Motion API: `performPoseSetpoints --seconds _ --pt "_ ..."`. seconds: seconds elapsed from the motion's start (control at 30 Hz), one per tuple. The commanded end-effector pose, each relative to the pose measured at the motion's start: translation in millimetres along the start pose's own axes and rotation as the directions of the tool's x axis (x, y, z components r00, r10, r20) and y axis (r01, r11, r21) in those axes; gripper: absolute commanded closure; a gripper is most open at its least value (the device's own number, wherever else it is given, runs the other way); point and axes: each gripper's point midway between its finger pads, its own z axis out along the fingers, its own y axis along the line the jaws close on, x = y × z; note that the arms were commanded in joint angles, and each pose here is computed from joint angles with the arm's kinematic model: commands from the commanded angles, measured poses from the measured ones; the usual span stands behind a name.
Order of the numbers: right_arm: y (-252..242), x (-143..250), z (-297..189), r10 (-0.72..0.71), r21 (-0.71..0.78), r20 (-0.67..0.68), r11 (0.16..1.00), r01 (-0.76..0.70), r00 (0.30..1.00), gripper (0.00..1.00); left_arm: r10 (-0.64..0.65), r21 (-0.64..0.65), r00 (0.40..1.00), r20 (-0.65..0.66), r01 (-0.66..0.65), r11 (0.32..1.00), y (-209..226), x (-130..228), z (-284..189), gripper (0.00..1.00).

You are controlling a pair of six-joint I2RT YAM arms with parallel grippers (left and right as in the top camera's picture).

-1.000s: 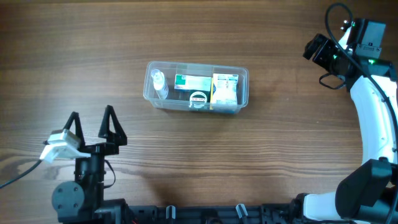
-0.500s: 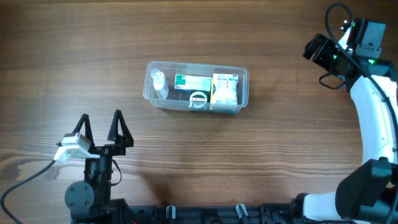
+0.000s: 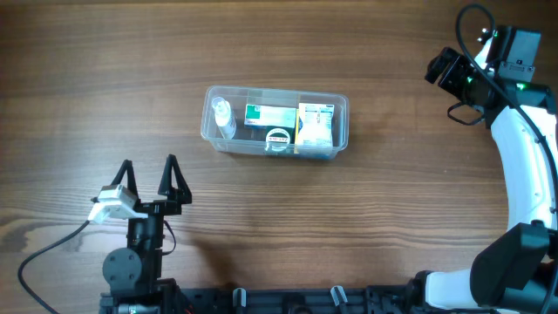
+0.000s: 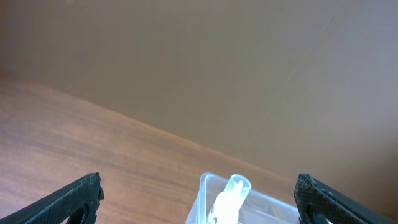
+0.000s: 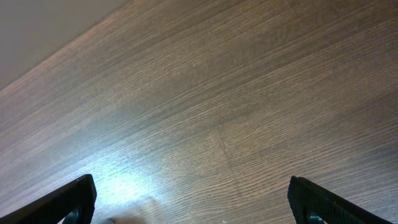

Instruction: Pack container

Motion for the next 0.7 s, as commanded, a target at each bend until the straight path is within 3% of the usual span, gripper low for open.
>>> performPoseSetpoints --seconds 0.0,0.23,0.67 --pt "1.6 0.9 3.2 0.007 -0.010 -0.009 1.000 -0.007 1.000 0.00 0.002 -0.020 1.000 -0.016 -0.003 1.000 5.6 6.0 -0.7 0.00" --pt "1.6 0.9 3.2 0.007 -0.010 -0.009 1.000 -0.007 1.000 0.00 -0.016 -0.100 0.985 -0.175 -0.001 0.995 24.6 45.3 -5.6 0.00" --pt "1.6 0.9 3.2 0.007 -0.010 -0.009 1.000 -0.007 1.000 0.00 -0.017 -0.103 0.985 -0.174 -0.001 0.995 25.1 45.1 -5.4 0.00"
